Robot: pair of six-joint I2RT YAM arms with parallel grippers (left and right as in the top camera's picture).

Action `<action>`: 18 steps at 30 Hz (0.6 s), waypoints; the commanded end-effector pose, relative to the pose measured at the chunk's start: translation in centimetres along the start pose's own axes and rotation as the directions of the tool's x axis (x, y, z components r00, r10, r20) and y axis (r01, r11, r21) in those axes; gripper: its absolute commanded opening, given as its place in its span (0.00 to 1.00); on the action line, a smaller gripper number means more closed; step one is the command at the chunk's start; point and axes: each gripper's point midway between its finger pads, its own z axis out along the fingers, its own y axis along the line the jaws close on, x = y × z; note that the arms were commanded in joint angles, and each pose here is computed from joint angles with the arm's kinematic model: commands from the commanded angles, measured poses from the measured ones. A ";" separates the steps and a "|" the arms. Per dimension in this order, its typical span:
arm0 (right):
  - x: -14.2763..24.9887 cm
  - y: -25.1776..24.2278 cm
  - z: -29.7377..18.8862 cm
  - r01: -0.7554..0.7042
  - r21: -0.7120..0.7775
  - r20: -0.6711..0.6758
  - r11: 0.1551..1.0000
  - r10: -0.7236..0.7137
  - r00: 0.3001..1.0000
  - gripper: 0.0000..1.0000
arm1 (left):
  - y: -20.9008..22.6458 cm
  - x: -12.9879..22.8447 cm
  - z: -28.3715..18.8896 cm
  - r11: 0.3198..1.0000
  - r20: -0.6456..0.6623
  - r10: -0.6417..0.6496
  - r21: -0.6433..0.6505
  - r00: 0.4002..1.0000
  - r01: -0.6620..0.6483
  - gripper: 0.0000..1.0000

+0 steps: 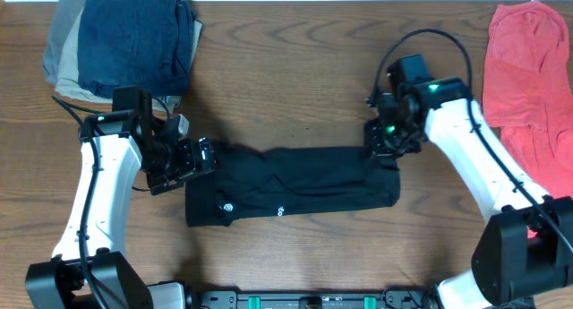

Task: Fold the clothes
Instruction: 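Fold the right end of the black strip leftward with the right gripper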

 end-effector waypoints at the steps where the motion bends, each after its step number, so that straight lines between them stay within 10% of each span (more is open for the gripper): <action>1: 0.2 1.5 0.0 0.006 -0.009 0.005 1.000 -0.006 1.000 0.01 | -0.4 -0.3 -0.5 1.000 0.016 0.005 0.016 1.000 -0.005 0.98; 15: 2.3 4.0 4.7 0.034 -0.021 -0.015 0.999 -0.034 0.999 0.02 | -0.5 -0.3 -0.5 1.000 0.017 0.005 0.016 1.000 -0.005 0.98; 18: 2.8 4.7 5.3 0.059 -0.031 -0.022 0.998 -0.060 0.998 0.16 | -0.5 -0.3 -0.5 1.000 0.017 0.005 0.016 1.000 -0.005 0.98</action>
